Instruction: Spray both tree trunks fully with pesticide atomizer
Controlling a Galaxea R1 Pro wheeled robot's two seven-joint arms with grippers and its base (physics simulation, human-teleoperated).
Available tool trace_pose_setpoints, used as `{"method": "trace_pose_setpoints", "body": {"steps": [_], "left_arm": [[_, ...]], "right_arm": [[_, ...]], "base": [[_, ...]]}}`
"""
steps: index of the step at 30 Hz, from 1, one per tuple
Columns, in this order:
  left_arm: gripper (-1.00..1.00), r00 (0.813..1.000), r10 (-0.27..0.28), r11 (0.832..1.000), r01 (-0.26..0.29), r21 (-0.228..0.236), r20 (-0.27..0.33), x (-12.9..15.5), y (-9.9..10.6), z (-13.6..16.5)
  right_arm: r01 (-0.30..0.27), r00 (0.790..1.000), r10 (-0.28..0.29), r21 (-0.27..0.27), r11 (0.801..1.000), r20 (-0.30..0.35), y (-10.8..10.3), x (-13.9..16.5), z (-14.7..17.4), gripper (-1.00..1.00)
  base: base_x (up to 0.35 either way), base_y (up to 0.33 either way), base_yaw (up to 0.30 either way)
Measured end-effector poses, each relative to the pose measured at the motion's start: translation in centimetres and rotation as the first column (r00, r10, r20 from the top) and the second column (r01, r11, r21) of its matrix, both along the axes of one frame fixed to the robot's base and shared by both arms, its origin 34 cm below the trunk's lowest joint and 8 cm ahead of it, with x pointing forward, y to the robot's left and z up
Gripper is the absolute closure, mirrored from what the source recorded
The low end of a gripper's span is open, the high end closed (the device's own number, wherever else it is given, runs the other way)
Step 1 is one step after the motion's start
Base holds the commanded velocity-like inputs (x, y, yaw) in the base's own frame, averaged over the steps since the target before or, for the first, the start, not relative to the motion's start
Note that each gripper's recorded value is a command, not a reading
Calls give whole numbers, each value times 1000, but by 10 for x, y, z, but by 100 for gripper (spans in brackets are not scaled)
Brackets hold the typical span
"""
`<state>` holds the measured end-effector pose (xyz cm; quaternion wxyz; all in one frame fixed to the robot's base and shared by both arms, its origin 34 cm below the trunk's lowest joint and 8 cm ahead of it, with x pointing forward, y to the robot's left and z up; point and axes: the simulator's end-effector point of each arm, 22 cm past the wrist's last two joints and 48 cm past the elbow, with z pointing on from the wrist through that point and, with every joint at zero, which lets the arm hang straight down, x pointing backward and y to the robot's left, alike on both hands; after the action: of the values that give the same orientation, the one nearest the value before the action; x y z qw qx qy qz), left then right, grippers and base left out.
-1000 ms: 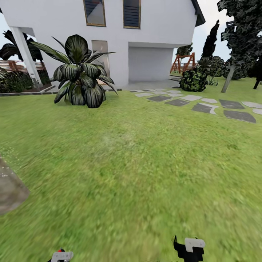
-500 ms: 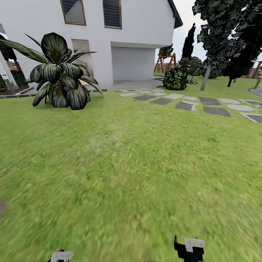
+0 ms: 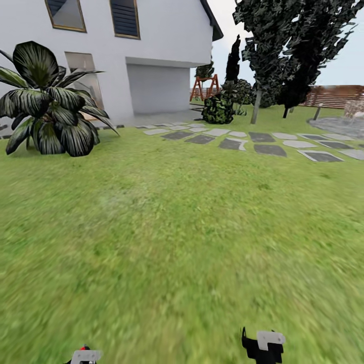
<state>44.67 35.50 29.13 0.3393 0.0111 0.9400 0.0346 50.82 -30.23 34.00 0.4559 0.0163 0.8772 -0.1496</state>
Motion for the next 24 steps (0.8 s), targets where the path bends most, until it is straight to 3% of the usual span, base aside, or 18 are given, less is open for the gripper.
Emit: {"method": "trace_pose_setpoints", "body": {"steps": [24], "left_arm": [[100, 1000, 2, 1000, -2, 0, 0, 0, 0, 0]], "right_arm": [[-1, 1000, 1, 1, 1000, 0, 0, 0, 0, -100]], "base": [[-208, -217, -268]]}}
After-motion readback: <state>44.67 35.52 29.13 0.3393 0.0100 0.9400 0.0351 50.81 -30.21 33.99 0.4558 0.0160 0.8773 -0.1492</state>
